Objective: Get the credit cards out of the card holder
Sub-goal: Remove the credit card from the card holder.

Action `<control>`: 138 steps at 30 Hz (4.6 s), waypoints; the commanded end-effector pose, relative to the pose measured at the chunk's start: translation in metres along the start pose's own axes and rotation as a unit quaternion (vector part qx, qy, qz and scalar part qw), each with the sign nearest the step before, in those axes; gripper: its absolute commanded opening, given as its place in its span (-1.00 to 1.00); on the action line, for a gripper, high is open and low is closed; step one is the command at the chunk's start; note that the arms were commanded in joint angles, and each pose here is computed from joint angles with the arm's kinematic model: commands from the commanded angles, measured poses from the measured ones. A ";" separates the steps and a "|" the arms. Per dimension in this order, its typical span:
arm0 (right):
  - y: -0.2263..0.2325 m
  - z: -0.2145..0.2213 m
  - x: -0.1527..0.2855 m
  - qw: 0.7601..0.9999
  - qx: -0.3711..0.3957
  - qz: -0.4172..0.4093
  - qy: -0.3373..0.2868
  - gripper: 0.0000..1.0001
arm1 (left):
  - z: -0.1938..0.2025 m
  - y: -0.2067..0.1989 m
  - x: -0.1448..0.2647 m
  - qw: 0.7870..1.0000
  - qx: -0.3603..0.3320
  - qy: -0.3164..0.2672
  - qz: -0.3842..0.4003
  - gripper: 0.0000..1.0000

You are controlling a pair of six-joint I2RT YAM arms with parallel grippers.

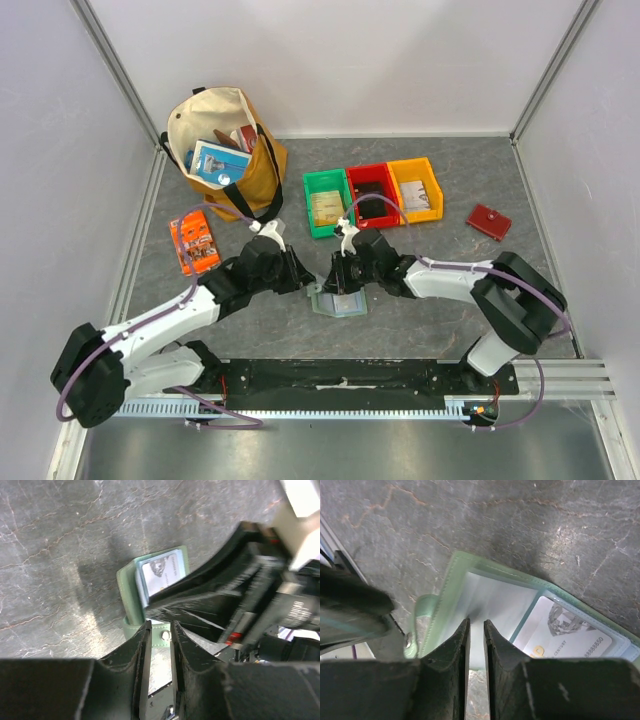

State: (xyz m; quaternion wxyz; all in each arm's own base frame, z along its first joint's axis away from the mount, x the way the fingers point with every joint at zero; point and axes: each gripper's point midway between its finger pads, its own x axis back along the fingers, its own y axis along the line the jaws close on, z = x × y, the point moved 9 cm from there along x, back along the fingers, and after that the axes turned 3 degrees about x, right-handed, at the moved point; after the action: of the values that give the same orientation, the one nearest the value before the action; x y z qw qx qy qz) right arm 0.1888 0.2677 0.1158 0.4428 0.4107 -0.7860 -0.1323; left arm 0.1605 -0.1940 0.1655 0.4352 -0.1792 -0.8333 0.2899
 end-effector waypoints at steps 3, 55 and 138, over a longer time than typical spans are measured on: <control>-0.003 0.000 -0.021 1.000 0.003 -0.018 0.008 -0.60 | -0.016 -0.024 0.012 0.998 0.014 -0.033 0.046 -0.44; -0.062 0.052 0.025 0.993 -0.076 0.094 -0.010 -0.55 | 0.035 0.014 -0.068 0.992 0.093 0.071 0.045 -0.21; -0.062 0.038 0.020 0.993 -0.094 0.040 0.056 -0.46 | 0.056 0.045 -0.061 0.987 0.114 0.090 0.073 -0.92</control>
State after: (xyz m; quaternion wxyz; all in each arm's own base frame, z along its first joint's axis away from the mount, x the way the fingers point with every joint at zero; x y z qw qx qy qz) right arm 0.1900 0.2153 0.0863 0.5078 0.3564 -0.7616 -0.1873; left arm 0.1511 -0.2142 0.0795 0.5045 -0.2052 -0.7281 0.4163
